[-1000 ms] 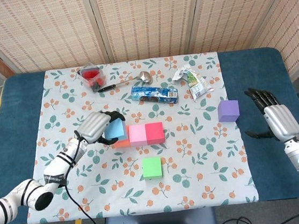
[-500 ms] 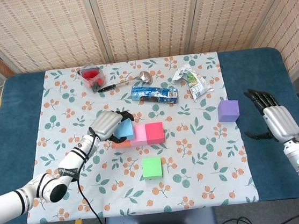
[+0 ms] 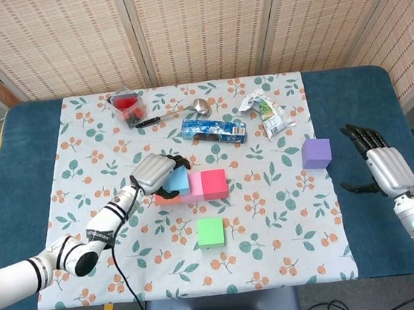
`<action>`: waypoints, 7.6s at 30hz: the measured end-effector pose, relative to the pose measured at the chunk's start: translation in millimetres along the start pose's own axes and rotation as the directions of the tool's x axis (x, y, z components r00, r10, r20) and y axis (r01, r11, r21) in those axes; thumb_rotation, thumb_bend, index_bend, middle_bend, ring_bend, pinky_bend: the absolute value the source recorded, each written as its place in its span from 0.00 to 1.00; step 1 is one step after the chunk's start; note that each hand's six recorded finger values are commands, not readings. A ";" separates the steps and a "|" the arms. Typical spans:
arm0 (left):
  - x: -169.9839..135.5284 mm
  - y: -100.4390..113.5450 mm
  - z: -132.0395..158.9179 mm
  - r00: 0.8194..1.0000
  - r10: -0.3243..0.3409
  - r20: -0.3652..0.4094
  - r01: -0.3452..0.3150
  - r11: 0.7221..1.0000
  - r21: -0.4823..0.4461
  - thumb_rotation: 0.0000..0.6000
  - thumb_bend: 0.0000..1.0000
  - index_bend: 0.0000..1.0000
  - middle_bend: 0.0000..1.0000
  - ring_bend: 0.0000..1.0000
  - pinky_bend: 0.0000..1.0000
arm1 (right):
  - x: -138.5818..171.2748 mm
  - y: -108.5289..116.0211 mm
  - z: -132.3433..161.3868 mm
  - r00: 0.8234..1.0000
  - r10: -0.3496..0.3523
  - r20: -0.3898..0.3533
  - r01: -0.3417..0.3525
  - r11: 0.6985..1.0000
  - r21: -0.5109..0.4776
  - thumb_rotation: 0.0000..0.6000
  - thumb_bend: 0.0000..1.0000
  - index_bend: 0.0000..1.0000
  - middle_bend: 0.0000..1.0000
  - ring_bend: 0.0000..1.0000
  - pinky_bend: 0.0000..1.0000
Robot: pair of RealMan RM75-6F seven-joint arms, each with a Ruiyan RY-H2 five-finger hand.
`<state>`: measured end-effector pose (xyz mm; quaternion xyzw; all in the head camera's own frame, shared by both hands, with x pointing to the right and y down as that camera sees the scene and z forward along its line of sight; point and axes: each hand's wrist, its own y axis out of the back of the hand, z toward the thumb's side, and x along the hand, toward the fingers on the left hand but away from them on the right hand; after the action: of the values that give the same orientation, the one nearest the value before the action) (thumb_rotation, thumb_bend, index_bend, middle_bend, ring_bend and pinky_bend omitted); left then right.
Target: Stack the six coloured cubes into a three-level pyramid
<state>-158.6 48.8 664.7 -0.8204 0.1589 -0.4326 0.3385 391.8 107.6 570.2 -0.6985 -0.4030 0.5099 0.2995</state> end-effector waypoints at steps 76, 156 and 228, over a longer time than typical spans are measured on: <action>5.7 -1.8 0.7 0.997 -0.068 0.022 0.067 0.997 0.045 1.00 0.31 0.18 0.18 0.17 0.44 | 1.0 0.2 -7.0 1.000 0.005 0.022 -0.005 1.000 -0.004 1.00 0.04 0.00 0.01 0.00 0.00; -0.4 1.6 -4.7 0.997 -0.038 0.067 0.039 0.999 -0.011 1.00 0.31 0.02 0.00 0.00 0.20 | 0.4 1.7 -6.5 0.999 0.000 0.032 0.000 1.000 -0.007 1.00 0.04 0.00 0.01 0.00 0.00; -178.4 -58.5 -102.9 0.954 0.136 -0.269 -0.217 0.929 -0.300 1.00 0.31 0.04 0.00 0.00 0.20 | -29.8 -217.8 216.7 0.843 0.368 -0.393 -0.441 0.891 -0.110 1.00 0.00 0.17 0.26 0.07 0.36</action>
<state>-347.2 146.7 638.6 -0.7879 0.3422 -0.4652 0.2137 124.4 191.3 699.7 -0.8755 -0.2319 0.3822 0.1834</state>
